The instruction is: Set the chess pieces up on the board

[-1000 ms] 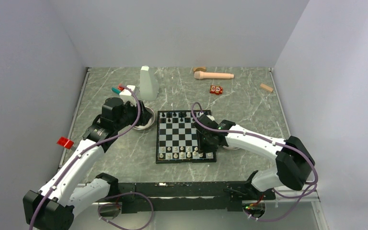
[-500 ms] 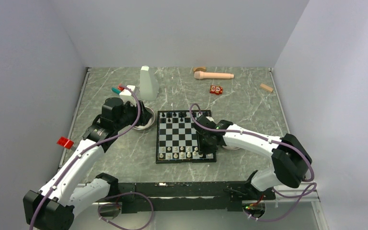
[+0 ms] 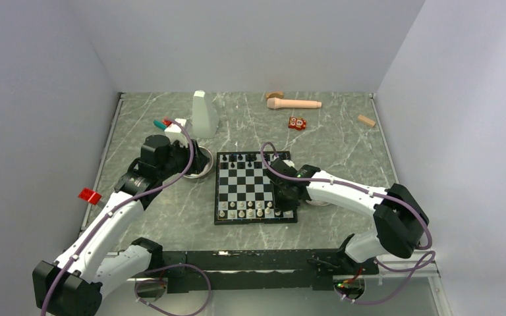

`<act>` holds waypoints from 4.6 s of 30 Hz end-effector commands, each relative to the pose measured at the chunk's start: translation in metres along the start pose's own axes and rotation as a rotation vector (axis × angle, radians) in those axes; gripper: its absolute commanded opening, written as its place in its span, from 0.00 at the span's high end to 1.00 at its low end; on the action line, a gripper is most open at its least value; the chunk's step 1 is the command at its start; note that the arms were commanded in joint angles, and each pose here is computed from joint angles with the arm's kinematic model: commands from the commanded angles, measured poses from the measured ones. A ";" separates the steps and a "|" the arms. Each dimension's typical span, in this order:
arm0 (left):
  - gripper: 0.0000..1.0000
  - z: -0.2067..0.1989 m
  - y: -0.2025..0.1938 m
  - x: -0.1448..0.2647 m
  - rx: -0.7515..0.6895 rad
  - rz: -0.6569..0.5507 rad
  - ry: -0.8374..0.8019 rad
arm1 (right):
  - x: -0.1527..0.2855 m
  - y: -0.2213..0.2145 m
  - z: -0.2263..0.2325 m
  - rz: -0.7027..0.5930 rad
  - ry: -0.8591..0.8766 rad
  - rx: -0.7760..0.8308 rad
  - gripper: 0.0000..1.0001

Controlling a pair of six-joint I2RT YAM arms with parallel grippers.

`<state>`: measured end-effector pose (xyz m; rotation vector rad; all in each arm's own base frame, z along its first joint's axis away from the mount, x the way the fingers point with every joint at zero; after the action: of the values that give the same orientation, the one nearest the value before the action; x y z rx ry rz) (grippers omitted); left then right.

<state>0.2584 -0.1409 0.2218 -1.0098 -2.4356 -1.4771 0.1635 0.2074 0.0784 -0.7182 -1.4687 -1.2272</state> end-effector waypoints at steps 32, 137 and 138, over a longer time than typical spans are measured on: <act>0.48 -0.009 0.010 0.000 0.006 -0.031 -0.044 | 0.020 0.035 0.033 -0.093 0.109 0.032 0.64; 0.48 -0.010 0.008 -0.005 0.015 -0.009 -0.064 | 0.012 0.013 0.033 0.000 0.088 0.072 0.79; 0.48 -0.010 0.009 -0.004 0.013 -0.011 -0.063 | 0.014 0.015 0.034 -0.010 0.094 0.070 0.77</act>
<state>0.2595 -0.1462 0.2155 -1.0739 -2.4245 -1.4374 0.1613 0.2382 0.0823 -0.6470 -1.4287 -1.1524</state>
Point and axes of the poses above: each gripper's point midway between its finger pads, its own x axis back along the fingers, its own z axis along the line the jaws close on, y = z × x, the point moved 3 cm from there along x, back along the fingers, and after that the axes turned 13 degrees about x, right-handed, at the moved point
